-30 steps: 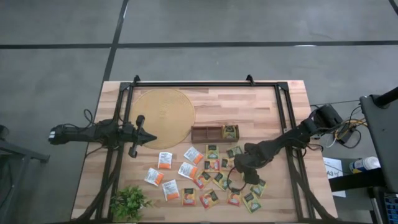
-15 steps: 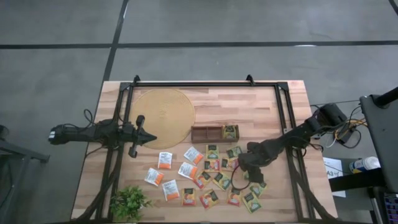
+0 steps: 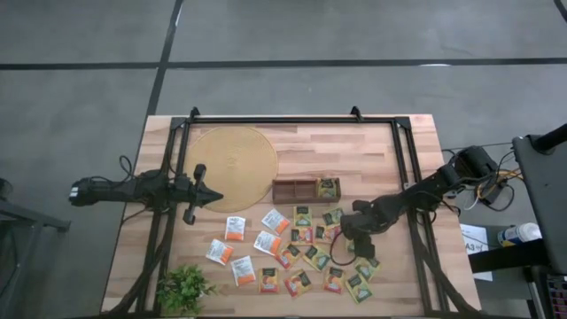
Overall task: Pick & Place Tea
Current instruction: Put the yellow tea bag into the right section of the wooden organizer
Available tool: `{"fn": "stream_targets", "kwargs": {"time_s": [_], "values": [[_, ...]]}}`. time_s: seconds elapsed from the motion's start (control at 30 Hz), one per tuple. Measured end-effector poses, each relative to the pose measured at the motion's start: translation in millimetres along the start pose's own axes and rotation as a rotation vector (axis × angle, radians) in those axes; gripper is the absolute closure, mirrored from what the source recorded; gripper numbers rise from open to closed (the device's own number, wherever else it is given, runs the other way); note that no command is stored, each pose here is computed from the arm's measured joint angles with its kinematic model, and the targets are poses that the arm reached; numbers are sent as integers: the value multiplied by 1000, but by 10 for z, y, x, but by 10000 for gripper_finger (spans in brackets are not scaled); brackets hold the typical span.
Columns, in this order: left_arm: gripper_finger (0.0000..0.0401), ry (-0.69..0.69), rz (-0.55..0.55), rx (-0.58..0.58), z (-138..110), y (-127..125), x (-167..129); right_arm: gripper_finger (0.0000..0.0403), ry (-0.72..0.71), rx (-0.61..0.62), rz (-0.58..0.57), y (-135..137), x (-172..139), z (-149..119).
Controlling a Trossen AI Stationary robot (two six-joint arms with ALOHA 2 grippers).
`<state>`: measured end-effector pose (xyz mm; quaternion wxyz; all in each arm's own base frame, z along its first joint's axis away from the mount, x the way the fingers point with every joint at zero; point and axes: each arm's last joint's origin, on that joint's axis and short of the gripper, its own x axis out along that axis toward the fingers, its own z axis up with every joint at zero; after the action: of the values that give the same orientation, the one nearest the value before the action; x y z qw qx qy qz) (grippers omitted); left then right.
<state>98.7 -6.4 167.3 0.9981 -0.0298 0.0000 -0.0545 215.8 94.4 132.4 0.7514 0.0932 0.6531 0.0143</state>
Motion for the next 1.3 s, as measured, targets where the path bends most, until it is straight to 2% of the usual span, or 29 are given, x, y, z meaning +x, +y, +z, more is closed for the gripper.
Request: {"fn": "stream_targets", "kwargs": {"time_s": [0.2,0.33,0.47,0.8,1.03,1.3], "values": [[401,0,0,0,1,0,0,357,-10,-2,2,-1,-2,10],[401,0,1,0,1,1,0,390,-22,6,20,-11,-23,27],[401,0,1,0,1,1,0,394,-24,1,27,-21,-68,33],[401,0,1,0,1,1,0,395,-118,-6,-95,-60,-396,179],[401,0,1,0,1,0,0,395,-159,-81,-286,-172,-742,376],[401,1,0,0,0,0,0,395,-264,-184,-561,-338,-1118,741]]}}
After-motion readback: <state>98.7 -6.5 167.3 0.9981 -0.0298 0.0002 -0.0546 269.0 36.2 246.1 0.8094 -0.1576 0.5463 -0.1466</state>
